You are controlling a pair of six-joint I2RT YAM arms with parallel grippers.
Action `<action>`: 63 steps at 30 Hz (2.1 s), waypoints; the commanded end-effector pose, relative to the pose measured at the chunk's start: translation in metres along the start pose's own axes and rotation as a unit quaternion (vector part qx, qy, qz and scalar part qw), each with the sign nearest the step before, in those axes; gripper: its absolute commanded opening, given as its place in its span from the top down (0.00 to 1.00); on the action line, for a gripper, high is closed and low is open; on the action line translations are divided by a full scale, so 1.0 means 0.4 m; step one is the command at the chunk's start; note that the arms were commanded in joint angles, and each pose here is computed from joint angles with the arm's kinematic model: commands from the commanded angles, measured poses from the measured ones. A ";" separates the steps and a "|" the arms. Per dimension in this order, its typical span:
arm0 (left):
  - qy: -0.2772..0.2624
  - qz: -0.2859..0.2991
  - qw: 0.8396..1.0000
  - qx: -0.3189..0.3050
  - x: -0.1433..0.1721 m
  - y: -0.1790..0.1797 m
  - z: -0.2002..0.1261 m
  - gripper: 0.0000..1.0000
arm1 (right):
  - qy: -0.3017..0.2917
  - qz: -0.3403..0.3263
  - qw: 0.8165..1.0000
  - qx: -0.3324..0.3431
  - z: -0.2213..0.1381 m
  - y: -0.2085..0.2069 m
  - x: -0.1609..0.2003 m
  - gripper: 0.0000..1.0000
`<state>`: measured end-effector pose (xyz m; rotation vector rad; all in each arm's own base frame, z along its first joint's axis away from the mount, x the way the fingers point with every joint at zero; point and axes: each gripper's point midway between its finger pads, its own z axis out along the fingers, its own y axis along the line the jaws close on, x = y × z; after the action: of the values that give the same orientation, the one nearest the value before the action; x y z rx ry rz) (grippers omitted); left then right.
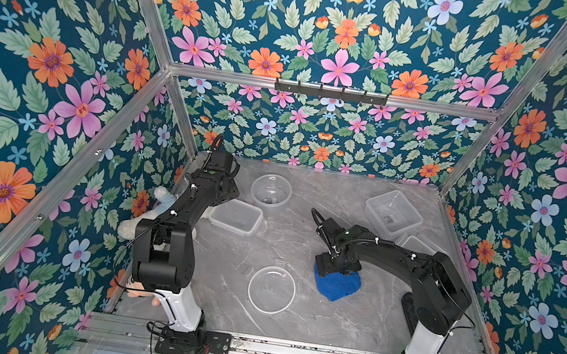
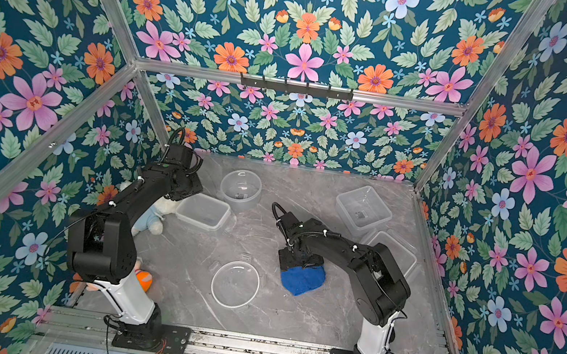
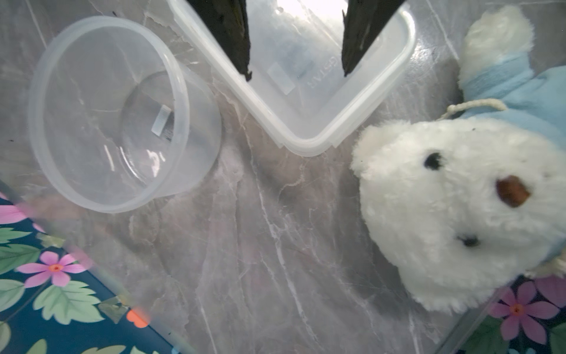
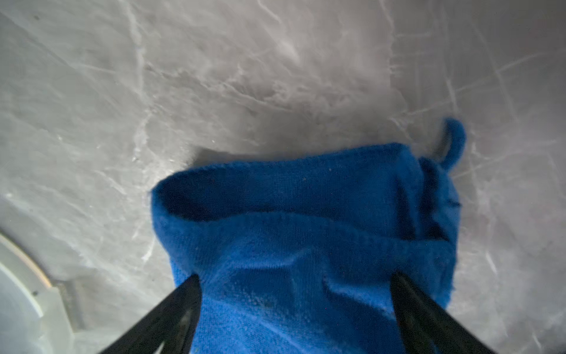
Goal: Wipe the insides of the lunch boxes
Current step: Move the lunch box to the center of the board.
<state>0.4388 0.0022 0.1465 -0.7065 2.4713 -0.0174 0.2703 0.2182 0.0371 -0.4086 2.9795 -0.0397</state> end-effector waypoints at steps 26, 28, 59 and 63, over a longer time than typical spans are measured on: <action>0.067 0.000 0.989 0.130 0.265 -0.186 -0.010 0.39 | 0.038 0.018 0.999 0.017 0.032 -0.037 0.048 0.05; 0.074 0.002 0.986 0.147 0.276 -0.237 -0.007 0.39 | 0.038 0.025 0.999 0.011 0.032 -0.046 0.048 0.05; 0.068 0.071 0.960 0.263 0.316 -0.528 -0.163 0.36 | -0.013 0.094 0.995 0.042 -0.002 -0.200 0.041 0.04; 0.087 0.077 0.958 0.263 0.357 -0.541 -0.143 0.36 | -0.023 0.103 0.985 0.135 -0.064 -0.294 0.074 0.04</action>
<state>0.4115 -0.2579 0.1578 -0.2826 2.5129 -0.6584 0.2713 0.1302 0.0513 -0.1287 2.9483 -0.1571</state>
